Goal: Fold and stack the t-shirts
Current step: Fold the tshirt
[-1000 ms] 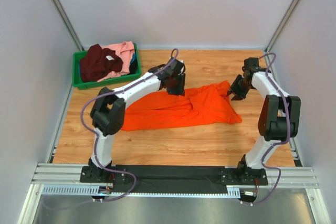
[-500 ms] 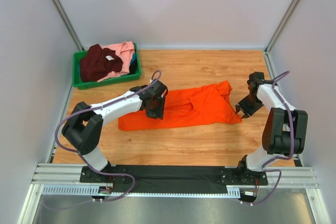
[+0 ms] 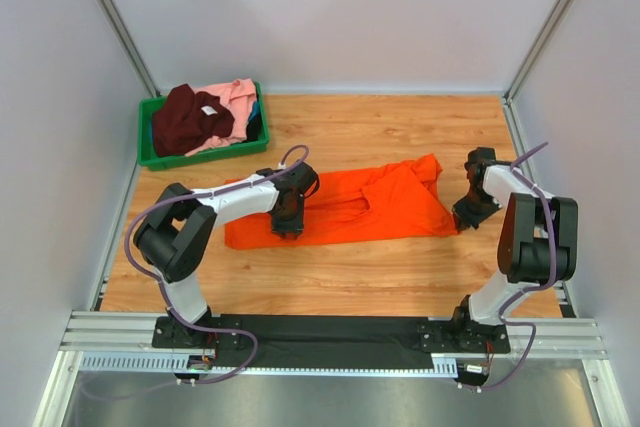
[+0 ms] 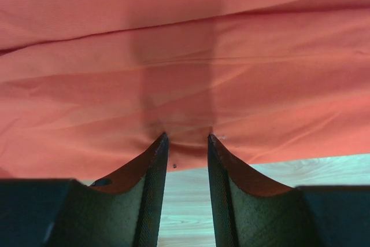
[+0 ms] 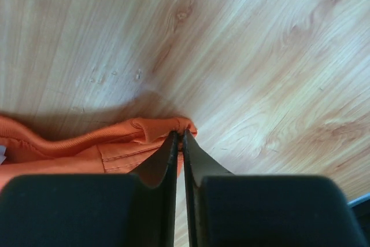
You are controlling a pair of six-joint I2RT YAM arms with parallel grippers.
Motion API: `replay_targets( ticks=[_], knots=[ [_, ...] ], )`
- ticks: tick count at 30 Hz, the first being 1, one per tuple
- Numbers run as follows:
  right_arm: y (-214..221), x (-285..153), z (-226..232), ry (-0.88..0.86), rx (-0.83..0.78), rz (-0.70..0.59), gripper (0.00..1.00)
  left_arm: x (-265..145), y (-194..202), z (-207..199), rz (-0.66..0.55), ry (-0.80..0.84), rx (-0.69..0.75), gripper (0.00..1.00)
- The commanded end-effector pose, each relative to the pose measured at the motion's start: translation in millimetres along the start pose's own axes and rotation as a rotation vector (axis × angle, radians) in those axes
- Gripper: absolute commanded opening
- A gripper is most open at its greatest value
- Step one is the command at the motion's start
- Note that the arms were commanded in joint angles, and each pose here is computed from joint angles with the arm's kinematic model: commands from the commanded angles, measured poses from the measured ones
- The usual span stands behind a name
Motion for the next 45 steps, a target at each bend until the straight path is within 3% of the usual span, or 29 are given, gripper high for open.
replay_targets(
  ticks=[1,10,14,19,24,31,41,45],
  knots=[
    [-18,8,-4,0.073,0.016,-0.129,0.01,4,2,21,-0.002,-0.103,-0.054,0.41],
    [-33,11,2,0.040,-0.092,-0.207,0.00,14,9,30,0.042,-0.128,-0.088,0.40],
    [-37,10,7,0.004,-0.141,-0.217,0.00,9,14,20,0.086,-0.022,-0.108,0.40],
    [-38,7,12,-0.034,-0.171,-0.209,0.00,-19,10,4,0.098,0.131,-0.114,0.43],
    [-53,3,16,-0.038,-0.244,-0.242,0.00,-44,2,0,0.098,0.151,-0.100,0.43],
    [-90,11,37,-0.047,-0.281,-0.251,0.00,-71,-8,2,0.026,0.169,-0.067,0.45],
    [-184,17,94,-0.192,-0.363,-0.368,0.01,-89,-25,17,-0.081,0.089,0.002,0.48],
    [-232,17,123,-0.293,-0.390,-0.411,0.04,-86,-18,11,-0.053,0.232,0.071,0.47]
  ],
)
Point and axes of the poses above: each gripper's point midway between its finger pads, its own x axis out along the fingers, its own z axis along the line the jaws close on, y = z × x, the point moved 8 cm from there along -x, back along the fingers, and after that the axes turned 13 degrees about -x, right-handed, at the moved point
